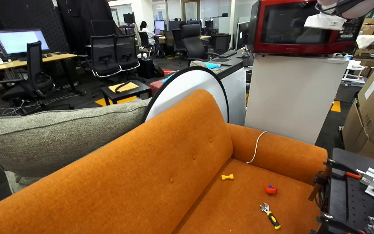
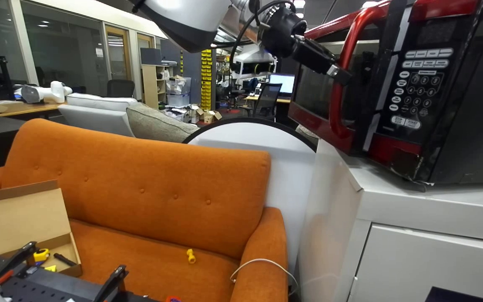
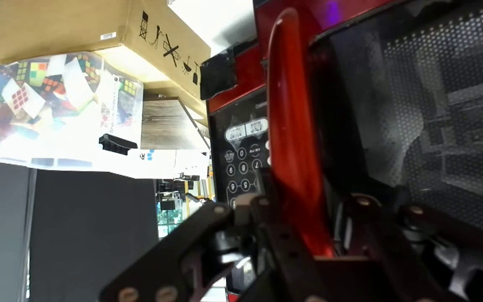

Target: Close the microwave

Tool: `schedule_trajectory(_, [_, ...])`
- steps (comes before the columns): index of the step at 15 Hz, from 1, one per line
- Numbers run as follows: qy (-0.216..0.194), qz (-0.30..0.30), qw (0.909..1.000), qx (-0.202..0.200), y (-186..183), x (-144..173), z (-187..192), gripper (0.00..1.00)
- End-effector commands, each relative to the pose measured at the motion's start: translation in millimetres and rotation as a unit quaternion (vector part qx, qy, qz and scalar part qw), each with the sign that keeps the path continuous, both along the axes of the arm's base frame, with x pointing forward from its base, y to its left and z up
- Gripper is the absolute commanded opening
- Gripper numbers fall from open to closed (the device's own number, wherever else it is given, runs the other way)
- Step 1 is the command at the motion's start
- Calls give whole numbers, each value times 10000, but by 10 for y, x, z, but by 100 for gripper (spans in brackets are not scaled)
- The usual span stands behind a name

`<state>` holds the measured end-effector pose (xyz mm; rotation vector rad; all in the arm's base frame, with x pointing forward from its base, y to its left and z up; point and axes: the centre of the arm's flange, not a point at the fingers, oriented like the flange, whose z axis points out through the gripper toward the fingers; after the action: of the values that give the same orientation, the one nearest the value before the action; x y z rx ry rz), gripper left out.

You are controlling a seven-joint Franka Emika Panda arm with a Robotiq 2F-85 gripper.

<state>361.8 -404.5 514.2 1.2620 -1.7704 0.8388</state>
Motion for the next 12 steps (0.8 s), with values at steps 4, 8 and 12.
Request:
schedule_trajectory(4, [-59, -365, 9986, -368, -378, 125, 291, 8])
schedule_trajectory(8, [-102, -607, 9976, -323, -552, 125, 334, 8])
schedule_trajectory(12, [-151, -794, 9965, -221, -744, 89, 325, 8])
